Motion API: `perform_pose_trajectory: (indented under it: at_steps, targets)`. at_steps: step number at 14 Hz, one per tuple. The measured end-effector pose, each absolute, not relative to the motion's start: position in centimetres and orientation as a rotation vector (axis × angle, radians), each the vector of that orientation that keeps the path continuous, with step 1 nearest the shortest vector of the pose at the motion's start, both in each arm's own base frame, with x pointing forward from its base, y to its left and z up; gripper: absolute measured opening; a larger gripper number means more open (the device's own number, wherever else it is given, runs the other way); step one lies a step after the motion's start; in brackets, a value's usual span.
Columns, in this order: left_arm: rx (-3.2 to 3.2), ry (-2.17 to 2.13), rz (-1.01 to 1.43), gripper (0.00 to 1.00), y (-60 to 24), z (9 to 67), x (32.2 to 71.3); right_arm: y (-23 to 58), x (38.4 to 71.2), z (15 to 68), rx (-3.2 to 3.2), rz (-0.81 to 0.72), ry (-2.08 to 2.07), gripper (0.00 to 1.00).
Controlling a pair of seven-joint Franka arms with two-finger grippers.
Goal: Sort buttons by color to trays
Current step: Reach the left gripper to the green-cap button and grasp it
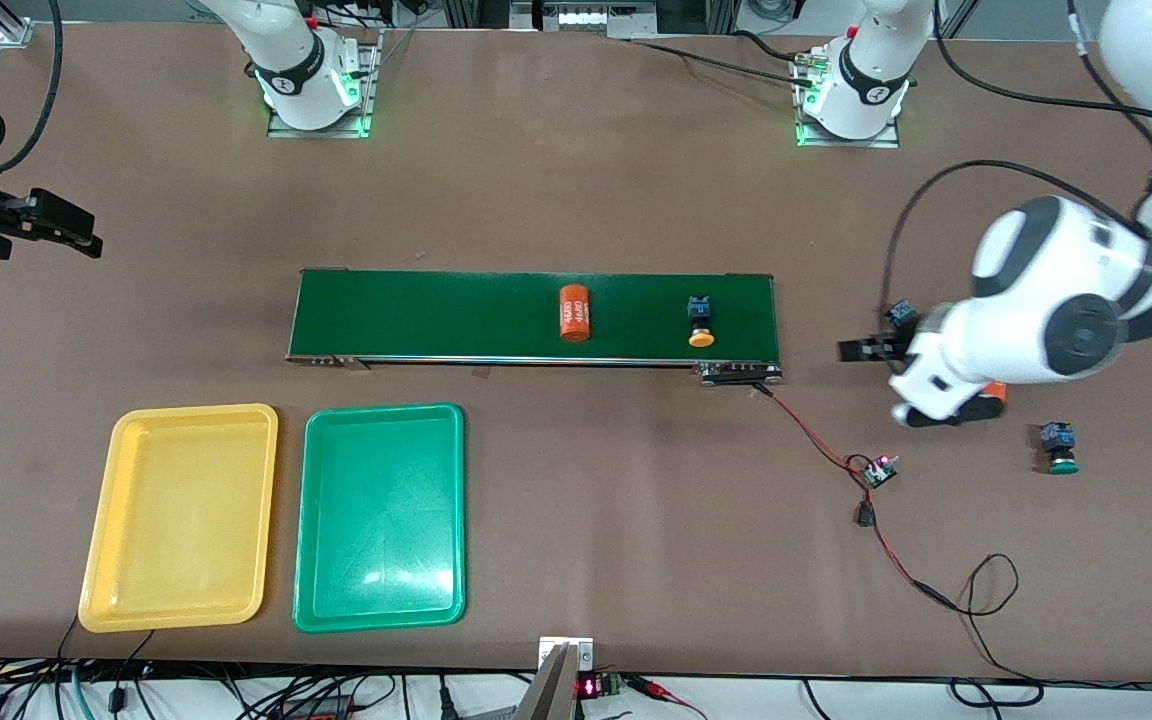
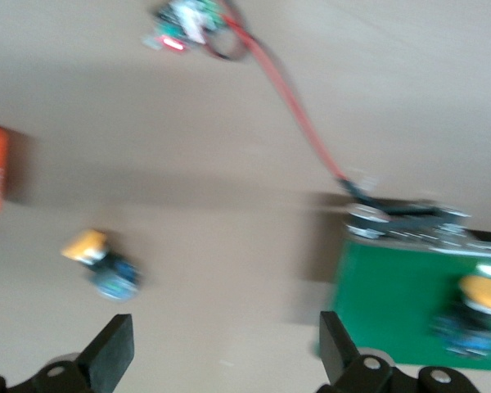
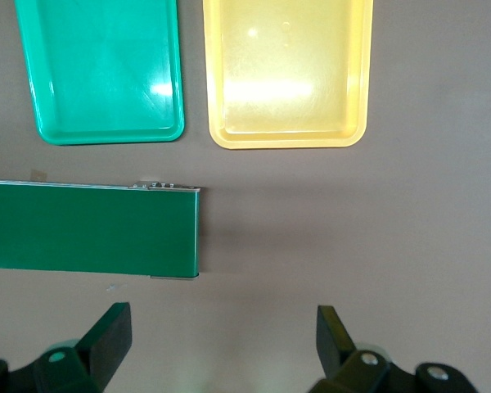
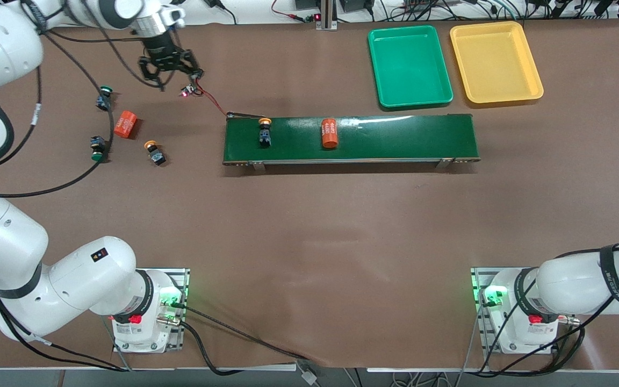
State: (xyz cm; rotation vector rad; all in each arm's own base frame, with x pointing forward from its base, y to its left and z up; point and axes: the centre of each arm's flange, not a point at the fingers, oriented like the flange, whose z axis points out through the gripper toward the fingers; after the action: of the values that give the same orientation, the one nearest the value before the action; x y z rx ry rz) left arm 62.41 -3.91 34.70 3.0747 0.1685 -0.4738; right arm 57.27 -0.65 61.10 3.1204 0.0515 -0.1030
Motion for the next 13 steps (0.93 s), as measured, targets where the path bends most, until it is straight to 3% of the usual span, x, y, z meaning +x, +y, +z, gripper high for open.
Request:
perform_pose_trajectory:
  at_steps: [7, 13]
  targets:
    - [3.259, -0.027, -0.177, 1.00, 11.7, 29.4, 65.6, -1.1, 57.2, 61.3, 3.120, -0.097, 0.034, 1.00]
    - [3.249, -0.172, -0.062, 1.00, 19.7, 24.1, 65.6, -1.1, 57.3, 61.4, 3.121, -0.082, 0.034, 1.00]
